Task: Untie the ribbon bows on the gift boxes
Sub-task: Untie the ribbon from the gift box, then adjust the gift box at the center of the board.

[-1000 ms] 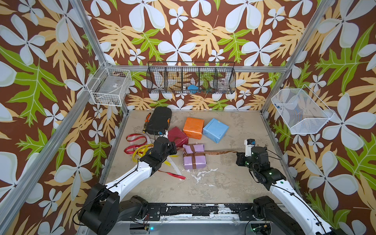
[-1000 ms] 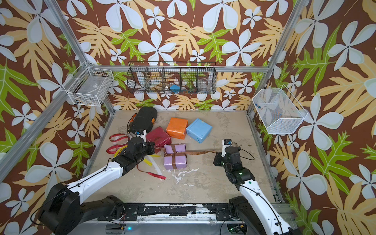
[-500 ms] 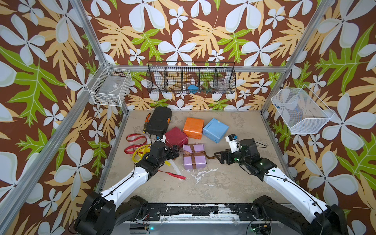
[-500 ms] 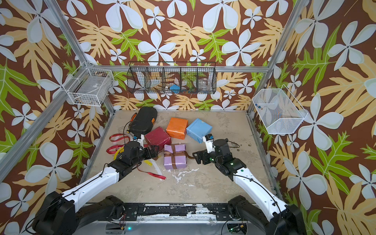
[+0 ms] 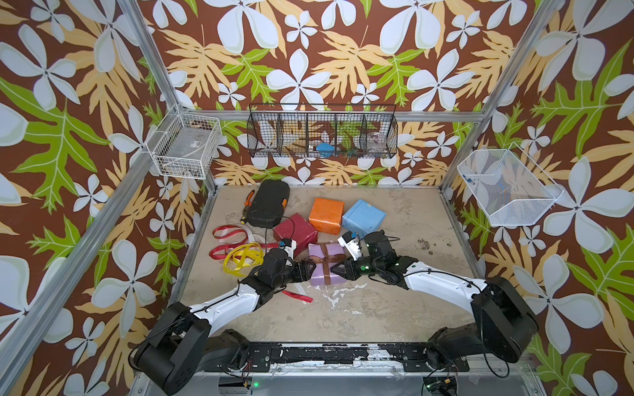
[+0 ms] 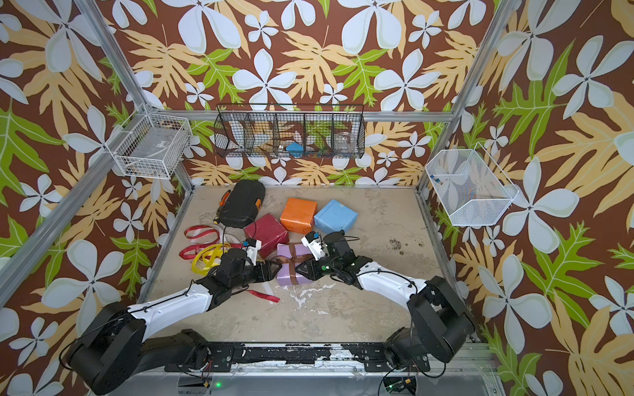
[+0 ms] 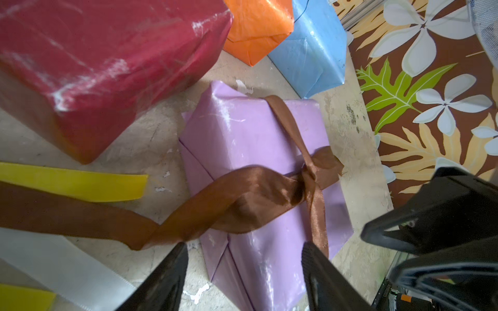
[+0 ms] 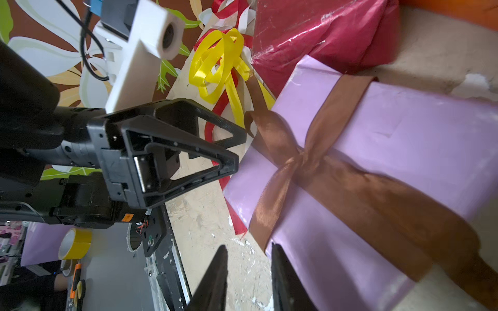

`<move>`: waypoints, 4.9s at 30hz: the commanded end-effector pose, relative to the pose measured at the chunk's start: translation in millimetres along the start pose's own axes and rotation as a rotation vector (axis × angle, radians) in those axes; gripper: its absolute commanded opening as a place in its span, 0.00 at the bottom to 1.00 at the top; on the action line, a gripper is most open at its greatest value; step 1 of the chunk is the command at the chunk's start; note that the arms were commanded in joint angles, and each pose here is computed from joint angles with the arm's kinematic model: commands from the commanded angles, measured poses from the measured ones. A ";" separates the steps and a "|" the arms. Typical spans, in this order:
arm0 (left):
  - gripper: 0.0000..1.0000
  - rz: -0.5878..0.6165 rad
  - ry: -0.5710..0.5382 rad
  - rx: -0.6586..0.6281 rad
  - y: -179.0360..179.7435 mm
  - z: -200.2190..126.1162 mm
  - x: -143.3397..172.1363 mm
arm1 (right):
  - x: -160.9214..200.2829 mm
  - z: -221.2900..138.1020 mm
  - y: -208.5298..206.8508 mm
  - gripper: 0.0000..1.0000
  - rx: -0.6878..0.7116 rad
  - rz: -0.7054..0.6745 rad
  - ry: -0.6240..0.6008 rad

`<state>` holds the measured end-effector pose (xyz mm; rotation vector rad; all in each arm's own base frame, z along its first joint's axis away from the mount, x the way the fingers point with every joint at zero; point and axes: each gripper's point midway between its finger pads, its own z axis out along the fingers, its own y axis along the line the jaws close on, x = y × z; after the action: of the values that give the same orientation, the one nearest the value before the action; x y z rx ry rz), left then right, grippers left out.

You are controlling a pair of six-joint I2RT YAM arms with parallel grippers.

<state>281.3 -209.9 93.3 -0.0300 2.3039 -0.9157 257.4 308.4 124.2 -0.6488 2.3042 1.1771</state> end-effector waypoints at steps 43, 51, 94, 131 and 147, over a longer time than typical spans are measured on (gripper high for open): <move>0.60 0.007 0.053 -0.004 15.8 17.2 21.8 | -130.9 -76.0 160.5 0.38 -0.638 -0.172 -0.400; 0.65 0.020 0.023 -0.009 11.0 12.3 11.4 | -101.9 -105.5 125.9 0.08 -0.387 -0.132 -0.465; 0.84 0.137 0.045 0.106 -48.0 93.3 -64.2 | 67.6 -72.2 -20.1 0.84 0.305 0.037 0.114; 0.79 -0.019 0.137 0.238 -60.0 25.0 7.6 | -23.9 -61.9 -116.5 0.91 0.573 0.125 -0.219; 0.88 0.027 -0.039 -0.035 -8.9 2.9 -29.8 | -42.7 -61.3 -63.4 0.54 0.446 0.000 -0.140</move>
<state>300.3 -231.2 128.8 0.0183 2.2442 -0.9843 327.8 207.5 134.5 -0.2734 2.3304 0.5329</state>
